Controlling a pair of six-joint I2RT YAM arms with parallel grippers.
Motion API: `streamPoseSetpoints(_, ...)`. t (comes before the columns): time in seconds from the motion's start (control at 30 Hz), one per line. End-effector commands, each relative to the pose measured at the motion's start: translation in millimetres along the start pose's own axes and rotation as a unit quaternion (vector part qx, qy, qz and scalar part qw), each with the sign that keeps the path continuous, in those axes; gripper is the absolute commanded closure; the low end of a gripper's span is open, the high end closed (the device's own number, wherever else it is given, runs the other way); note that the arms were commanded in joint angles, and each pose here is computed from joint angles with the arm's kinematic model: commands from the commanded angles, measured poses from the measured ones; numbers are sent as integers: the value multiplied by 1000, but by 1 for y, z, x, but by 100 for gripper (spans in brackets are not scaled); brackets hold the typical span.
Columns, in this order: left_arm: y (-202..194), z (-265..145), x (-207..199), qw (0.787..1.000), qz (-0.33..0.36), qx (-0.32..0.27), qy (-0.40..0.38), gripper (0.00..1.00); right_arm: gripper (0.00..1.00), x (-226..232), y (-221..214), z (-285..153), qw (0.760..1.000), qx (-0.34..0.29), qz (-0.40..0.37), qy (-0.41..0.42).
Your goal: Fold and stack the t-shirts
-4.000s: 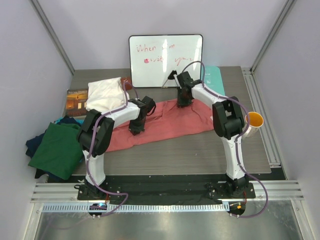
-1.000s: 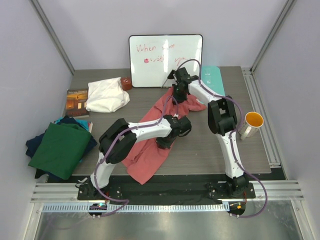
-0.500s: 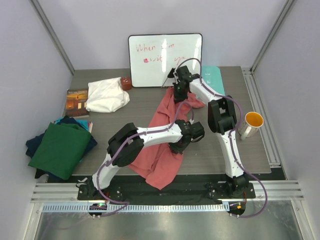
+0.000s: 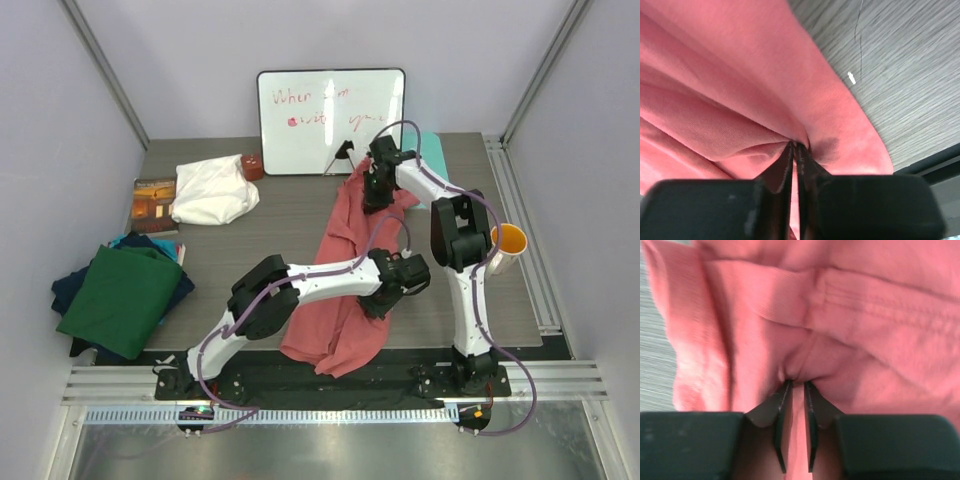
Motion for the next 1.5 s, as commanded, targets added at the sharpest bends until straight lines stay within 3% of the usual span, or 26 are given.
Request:
streamPoseSetpoints(0.0, -5, -26, -1, 1000, -3, -8, 16, 83, 75, -16, 8, -43, 999, -40, -3, -33)
streamPoseSetpoints(0.1, 2, -53, 9, 999, -19, -42, 14, 68, 71, -15, 11, -71, 998, -66, -2, -26)
streamPoseSetpoints(0.17, 10, -70, 19, 997, -39, -63, 5, 64, 69, -22, 11, -84, 997, -75, 6, -29)
streamPoseSetpoints(0.43, 45, -121, 83, 981, -138, -137, -19, 60, 63, -40, -3, -154, 988, -141, 41, -45)
streamPoseSetpoints(0.53, 50, -132, 118, 972, -176, -156, -4, 58, 60, -45, -22, -156, 989, -131, 50, -50)
streamPoseSetpoints(0.7, 36, -134, 158, 968, -206, -140, 23, 60, 60, -51, -61, -142, 991, -94, 68, -65)
streamPoseSetpoints(1.17, 23, -119, 142, 971, -214, -101, -35, 62, 60, -60, -15, -94, 990, -100, 89, -52)
streamPoseSetpoints(1.47, 9, -88, 100, 984, -166, -51, -50, 64, 60, -76, -19, -48, 990, -50, 106, -84)
Point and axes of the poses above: each gripper's point midway between its finger pads, its own z axis out along the fingers, its own x axis along the line the jaws close on, y = z × x, the point moved 9 cm from there along -z, back along the fingers, and after that the axes turned 7 degrees about -z, right-handed, at the moved point
